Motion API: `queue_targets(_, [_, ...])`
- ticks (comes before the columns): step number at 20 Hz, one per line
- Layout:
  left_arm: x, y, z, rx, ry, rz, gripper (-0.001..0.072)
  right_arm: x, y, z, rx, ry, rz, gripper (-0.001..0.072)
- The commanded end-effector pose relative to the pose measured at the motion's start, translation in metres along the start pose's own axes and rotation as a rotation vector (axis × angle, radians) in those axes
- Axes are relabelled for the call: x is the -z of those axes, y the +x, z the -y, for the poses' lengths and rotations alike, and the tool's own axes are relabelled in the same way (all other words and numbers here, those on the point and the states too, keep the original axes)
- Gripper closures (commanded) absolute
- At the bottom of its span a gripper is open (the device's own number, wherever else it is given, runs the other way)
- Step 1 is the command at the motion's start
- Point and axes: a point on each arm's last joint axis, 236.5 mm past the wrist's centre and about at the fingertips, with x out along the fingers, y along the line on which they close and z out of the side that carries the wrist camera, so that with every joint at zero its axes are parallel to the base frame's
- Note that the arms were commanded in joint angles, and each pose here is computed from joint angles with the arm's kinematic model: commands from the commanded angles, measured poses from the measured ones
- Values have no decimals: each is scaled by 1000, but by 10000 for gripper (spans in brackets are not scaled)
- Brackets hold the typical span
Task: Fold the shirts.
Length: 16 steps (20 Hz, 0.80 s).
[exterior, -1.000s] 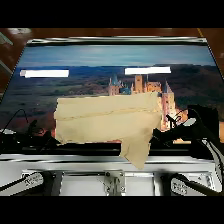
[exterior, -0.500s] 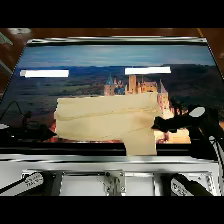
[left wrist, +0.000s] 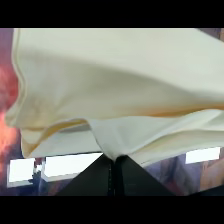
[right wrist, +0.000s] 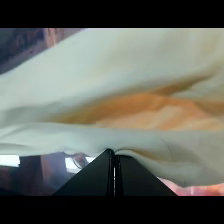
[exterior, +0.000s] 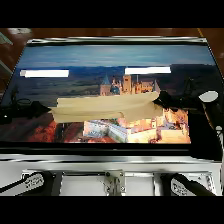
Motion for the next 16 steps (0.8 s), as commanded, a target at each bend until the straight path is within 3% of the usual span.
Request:
queue_targets(1, [-44,11,8,-15,-1,69,675,-41,23,16,12,50,81,654])
queue_targets(11, [-44,78,-26,-11,-215,-67,661,-97,96,71,74,113,117,652])
queue_targets(12, [-42,81,-26,-11,-217,-73,616,-93,105,75,78,109,105,652])
queue_targets(13, [-42,82,-27,-13,-216,-74,515,-91,111,79,87,93,98,650])
queue_targets(15, [-46,83,-24,-4,-223,-58,232,-91,118,85,102,71,107,626])
queue_targets(16, [-48,82,-22,4,-227,-51,92,-93,117,85,102,62,112,580])
